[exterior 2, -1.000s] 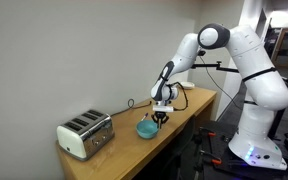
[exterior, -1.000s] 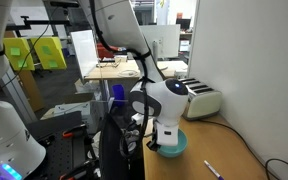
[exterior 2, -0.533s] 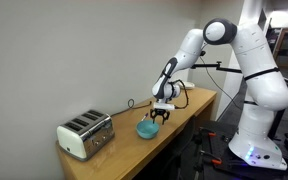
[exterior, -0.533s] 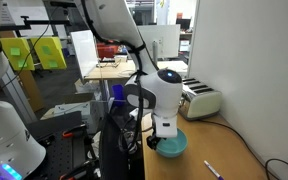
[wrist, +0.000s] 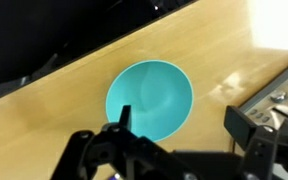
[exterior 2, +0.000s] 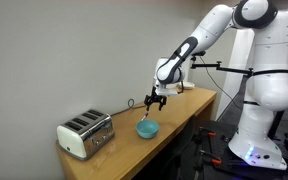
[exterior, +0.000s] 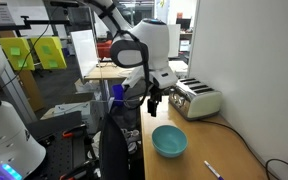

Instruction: Move the bowl towards the table edge near you

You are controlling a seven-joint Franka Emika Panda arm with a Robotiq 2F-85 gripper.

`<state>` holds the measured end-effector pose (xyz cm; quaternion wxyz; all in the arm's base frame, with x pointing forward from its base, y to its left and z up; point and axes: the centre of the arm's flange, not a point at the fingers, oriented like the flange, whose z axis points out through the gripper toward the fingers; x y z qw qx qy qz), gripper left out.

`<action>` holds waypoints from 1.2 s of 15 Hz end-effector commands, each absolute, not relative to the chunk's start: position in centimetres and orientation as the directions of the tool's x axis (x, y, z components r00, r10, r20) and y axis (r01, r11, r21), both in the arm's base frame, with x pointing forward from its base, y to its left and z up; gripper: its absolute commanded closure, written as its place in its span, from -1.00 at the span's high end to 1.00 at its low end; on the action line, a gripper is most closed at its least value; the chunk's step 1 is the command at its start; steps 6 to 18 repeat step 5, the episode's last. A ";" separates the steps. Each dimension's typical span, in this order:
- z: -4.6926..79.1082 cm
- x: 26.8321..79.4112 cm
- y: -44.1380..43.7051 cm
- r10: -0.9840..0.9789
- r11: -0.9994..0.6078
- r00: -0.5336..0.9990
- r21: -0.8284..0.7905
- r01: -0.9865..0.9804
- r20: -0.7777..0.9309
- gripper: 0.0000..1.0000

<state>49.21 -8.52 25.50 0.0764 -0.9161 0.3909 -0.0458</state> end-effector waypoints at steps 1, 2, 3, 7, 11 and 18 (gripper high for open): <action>28.7 49.7 -7.1 -0.627 -0.777 0.779 -0.080 -0.624 0.020 1.00; 29.2 49.9 -7.1 -0.602 -0.798 0.798 -0.062 -0.600 0.020 1.00; 29.9 50.1 -7.0 -0.584 -0.811 0.812 -0.051 -0.582 0.016 1.00; 30.7 50.6 -7.1 -0.559 -0.829 0.829 -0.038 -0.558 0.017 1.00; 30.7 50.6 -7.1 -0.559 -0.829 0.829 -0.038 -0.558 0.017 1.00; 30.7 50.6 -7.1 -0.559 -0.829 0.829 -0.038 -0.558 0.017 1.00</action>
